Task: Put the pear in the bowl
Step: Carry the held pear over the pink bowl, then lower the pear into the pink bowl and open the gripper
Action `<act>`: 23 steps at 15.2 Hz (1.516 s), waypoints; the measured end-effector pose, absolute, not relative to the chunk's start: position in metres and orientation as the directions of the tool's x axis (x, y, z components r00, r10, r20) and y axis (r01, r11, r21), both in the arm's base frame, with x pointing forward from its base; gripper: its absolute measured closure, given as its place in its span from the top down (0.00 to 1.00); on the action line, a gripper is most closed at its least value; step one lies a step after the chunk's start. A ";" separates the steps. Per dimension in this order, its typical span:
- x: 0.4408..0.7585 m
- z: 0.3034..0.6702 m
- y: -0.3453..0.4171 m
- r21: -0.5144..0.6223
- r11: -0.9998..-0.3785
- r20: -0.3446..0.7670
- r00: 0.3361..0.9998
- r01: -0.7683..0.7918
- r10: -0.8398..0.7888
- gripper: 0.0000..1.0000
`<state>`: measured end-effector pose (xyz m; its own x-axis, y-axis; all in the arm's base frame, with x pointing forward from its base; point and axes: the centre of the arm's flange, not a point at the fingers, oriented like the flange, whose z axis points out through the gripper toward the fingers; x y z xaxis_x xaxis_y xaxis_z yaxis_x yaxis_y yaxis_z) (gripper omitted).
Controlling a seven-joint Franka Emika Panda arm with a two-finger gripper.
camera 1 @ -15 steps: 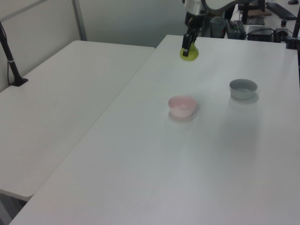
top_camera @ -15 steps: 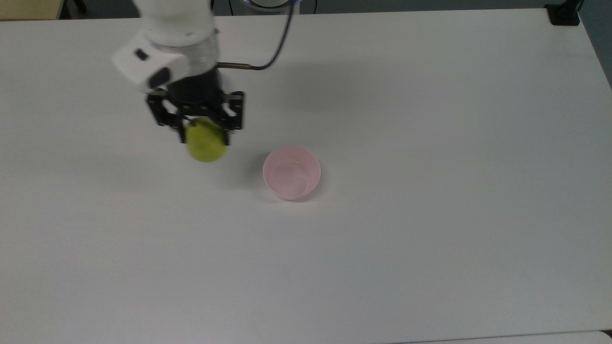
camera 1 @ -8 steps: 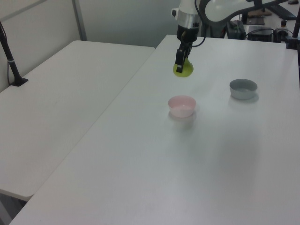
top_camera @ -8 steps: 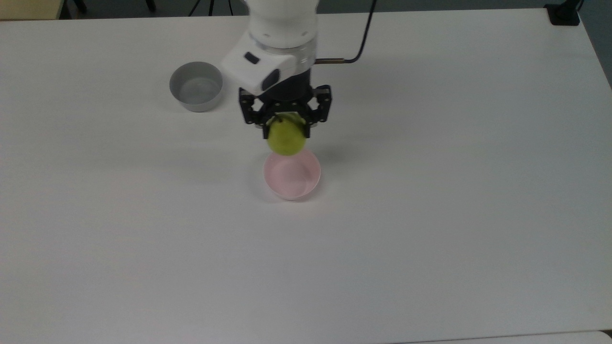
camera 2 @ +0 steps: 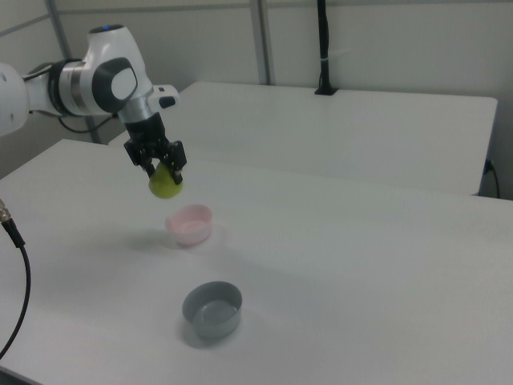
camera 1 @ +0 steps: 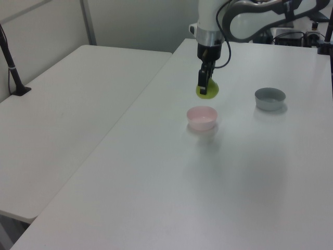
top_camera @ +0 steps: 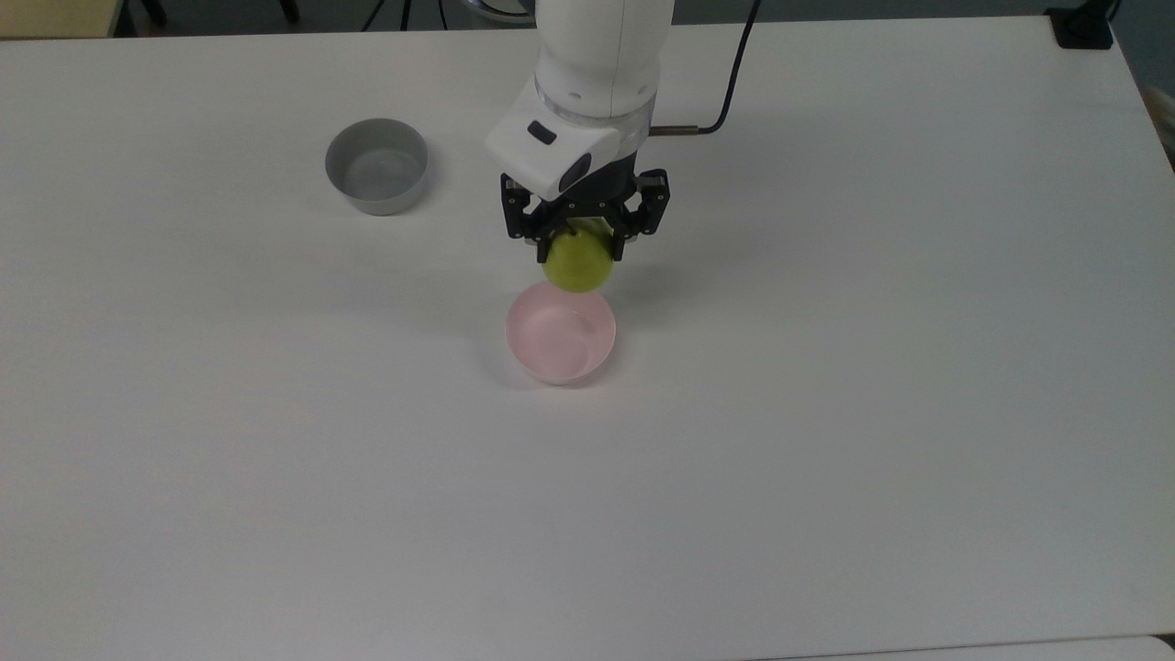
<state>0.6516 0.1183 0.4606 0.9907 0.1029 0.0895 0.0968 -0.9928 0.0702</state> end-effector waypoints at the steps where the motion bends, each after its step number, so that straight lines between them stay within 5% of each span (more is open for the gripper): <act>1: 0.651 0.451 0.118 0.072 -0.992 0.094 0.990 0.100 0.106 0.72; 23: 0.670 0.353 0.113 0.078 -0.991 0.184 0.975 0.109 0.122 0.72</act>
